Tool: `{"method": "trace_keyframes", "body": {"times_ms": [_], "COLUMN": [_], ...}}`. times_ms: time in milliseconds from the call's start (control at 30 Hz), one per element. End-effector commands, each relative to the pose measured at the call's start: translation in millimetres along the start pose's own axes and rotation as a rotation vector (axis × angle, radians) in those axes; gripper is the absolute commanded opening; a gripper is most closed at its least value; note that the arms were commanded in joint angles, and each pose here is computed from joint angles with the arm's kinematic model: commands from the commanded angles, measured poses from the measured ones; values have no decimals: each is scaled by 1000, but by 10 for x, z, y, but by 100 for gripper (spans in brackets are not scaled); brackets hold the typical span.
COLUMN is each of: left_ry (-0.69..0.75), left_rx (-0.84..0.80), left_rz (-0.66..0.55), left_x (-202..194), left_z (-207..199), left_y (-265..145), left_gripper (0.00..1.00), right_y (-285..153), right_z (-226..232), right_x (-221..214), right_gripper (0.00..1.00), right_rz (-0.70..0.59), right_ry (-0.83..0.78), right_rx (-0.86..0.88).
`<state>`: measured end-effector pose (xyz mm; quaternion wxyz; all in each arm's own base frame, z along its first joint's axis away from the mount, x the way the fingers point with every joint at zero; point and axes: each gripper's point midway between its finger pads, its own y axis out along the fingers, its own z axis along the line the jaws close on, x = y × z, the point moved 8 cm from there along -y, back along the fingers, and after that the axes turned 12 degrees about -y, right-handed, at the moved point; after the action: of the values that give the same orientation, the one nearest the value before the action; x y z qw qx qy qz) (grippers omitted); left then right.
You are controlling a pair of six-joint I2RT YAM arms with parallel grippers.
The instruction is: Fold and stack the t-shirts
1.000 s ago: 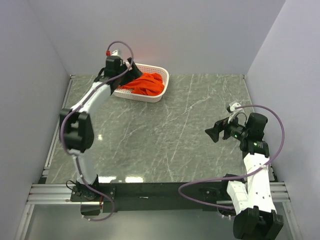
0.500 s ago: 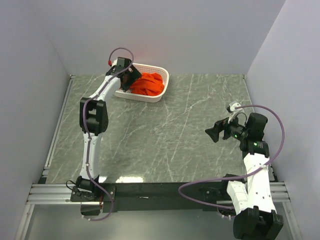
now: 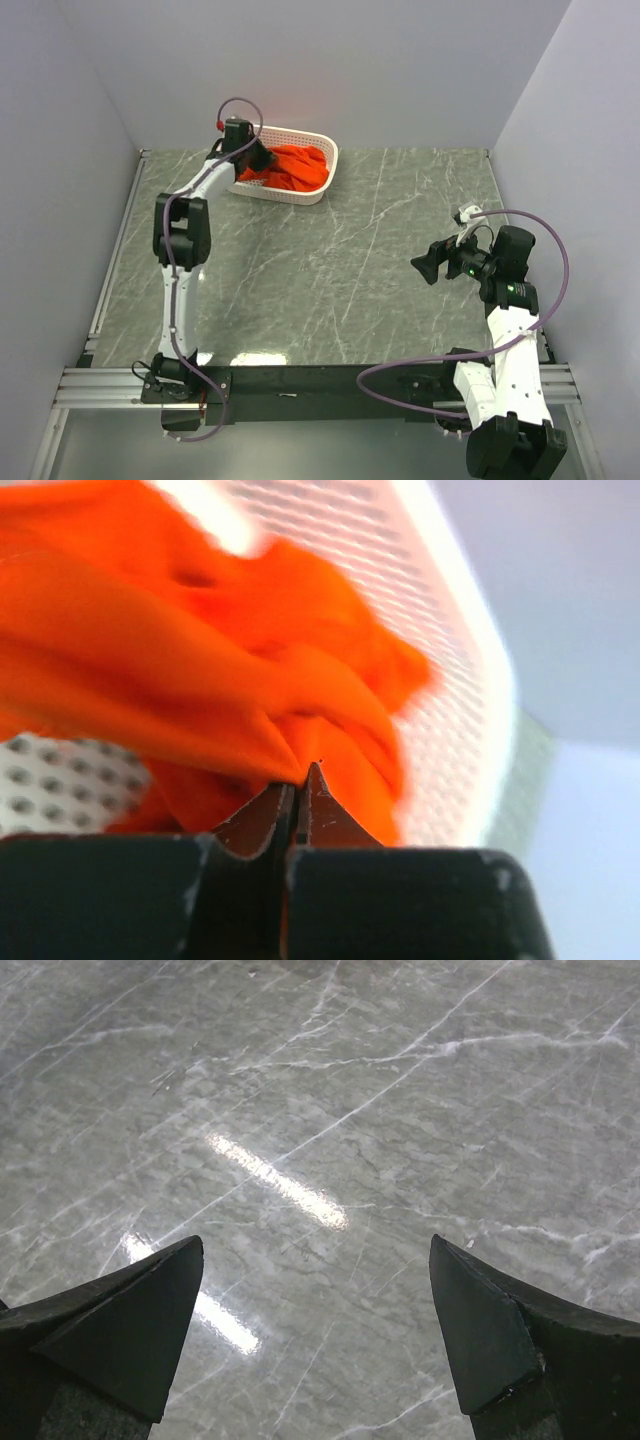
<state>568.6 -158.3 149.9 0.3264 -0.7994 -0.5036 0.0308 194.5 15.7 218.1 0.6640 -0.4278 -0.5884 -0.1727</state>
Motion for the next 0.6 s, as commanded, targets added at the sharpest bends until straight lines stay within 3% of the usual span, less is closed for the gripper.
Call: {"method": "trace_keyframes", "body": {"times_ms": [0,167,333,567], "left_ry": [182,343,457,519], "left_rx": [-572,-853,-1026,-1141], "left_rz": [-22,20,19,76], "left_x": [157,5,-293,-735], "left_z": [-1292,-1865,-2139,-2261], "left_y": [-1093,-2268,-3259,-3887], "left_gripper": [0,0,0,0], "right_y": [-25,-31,-26,-31], "right_z": [-42,-49,-63,-91], "right_x": [95,98,88,65], "right_gripper": [100,100,100,100], "right_rz": [-18,-20,-14,-3], "right_ry": [-26,-30,-30,-27], "right_rx": [-24,-34,-43,-67]}}
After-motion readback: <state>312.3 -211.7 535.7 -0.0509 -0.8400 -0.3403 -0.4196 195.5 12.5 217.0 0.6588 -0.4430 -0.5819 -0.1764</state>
